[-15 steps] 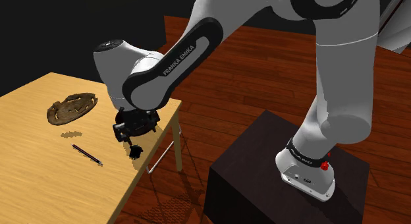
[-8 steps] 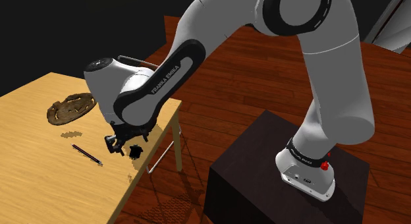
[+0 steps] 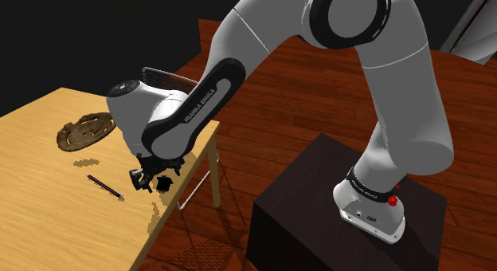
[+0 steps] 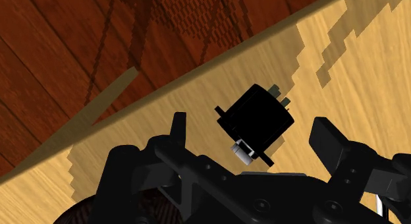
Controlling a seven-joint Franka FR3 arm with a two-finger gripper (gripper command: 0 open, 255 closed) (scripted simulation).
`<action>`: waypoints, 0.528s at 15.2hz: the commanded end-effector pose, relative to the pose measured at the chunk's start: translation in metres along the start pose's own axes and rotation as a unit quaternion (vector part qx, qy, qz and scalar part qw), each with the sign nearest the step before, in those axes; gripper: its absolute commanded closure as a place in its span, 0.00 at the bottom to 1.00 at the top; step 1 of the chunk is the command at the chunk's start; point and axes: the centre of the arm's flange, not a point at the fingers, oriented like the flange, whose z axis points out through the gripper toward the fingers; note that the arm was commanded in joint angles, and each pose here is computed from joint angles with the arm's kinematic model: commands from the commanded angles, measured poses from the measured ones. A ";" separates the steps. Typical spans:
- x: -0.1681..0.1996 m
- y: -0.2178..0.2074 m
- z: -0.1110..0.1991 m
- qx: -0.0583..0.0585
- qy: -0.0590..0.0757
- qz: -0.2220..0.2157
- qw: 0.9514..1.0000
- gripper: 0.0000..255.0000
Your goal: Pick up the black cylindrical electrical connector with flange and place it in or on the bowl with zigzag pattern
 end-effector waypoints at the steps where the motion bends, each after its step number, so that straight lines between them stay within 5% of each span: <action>1: 0.000 0.000 0.000 0.000 0.000 0.000 1.000 0.00; 3: 0.000 0.000 0.000 0.000 0.000 0.000 1.000 0.00; 4: 0.000 0.000 0.000 0.000 0.000 0.000 1.000 1.00; 8: 0.000 0.000 0.000 0.000 0.000 0.000 1.000 1.00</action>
